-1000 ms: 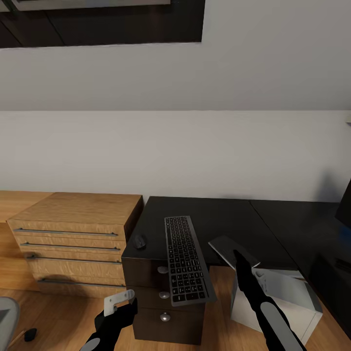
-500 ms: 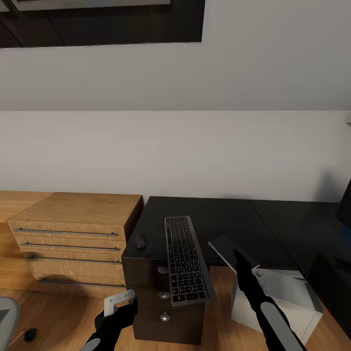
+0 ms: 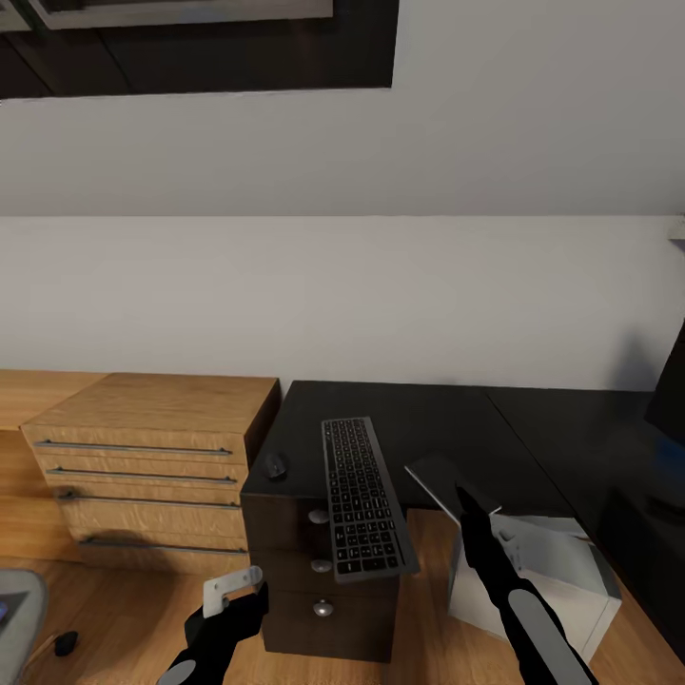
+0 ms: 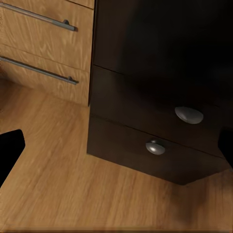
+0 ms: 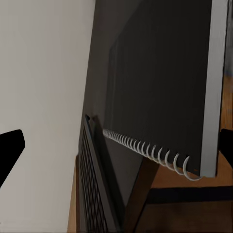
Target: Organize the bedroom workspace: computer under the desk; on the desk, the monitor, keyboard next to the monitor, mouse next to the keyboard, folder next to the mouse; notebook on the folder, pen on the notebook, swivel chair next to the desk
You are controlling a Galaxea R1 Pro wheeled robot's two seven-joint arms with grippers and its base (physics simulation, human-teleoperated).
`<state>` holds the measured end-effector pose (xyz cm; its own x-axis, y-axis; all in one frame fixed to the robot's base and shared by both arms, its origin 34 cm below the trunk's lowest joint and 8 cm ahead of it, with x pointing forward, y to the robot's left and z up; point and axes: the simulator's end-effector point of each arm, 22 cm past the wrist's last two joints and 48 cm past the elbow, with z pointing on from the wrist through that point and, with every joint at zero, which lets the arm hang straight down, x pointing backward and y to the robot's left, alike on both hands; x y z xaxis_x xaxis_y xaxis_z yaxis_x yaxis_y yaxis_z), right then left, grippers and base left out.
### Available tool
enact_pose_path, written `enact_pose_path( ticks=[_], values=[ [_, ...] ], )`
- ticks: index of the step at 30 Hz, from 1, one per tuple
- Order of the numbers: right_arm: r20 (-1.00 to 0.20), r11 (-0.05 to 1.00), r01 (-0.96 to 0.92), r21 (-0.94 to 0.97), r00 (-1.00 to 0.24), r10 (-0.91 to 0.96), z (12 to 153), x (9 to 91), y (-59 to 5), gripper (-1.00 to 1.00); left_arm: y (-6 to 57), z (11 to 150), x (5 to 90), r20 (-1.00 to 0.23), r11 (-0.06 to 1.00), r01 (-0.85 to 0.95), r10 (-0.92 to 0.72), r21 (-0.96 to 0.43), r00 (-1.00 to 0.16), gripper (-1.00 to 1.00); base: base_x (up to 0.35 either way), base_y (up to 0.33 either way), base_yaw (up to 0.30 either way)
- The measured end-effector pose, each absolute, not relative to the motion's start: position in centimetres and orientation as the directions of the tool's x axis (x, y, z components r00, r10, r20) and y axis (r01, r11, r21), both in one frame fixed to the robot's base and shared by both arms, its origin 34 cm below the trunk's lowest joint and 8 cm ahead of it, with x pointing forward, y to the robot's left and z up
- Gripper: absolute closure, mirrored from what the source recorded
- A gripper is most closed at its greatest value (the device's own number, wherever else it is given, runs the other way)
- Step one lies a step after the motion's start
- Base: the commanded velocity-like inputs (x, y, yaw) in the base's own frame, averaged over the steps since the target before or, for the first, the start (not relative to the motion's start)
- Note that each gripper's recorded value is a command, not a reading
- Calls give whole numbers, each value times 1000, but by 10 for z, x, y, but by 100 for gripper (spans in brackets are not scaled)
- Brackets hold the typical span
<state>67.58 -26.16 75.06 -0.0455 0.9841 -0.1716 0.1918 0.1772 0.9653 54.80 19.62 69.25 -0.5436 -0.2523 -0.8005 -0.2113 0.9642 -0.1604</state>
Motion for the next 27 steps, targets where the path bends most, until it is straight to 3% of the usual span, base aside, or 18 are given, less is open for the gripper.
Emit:
enact_pose_path(
  ticks=[27],
  values=[
    [-173, 179, 192, 965, -45, 984, 751, 676, -262, -100, 196, 693, 548, -800, 964, -211, -252, -160, -544, -100, -8, 0, 0]
  ],
)
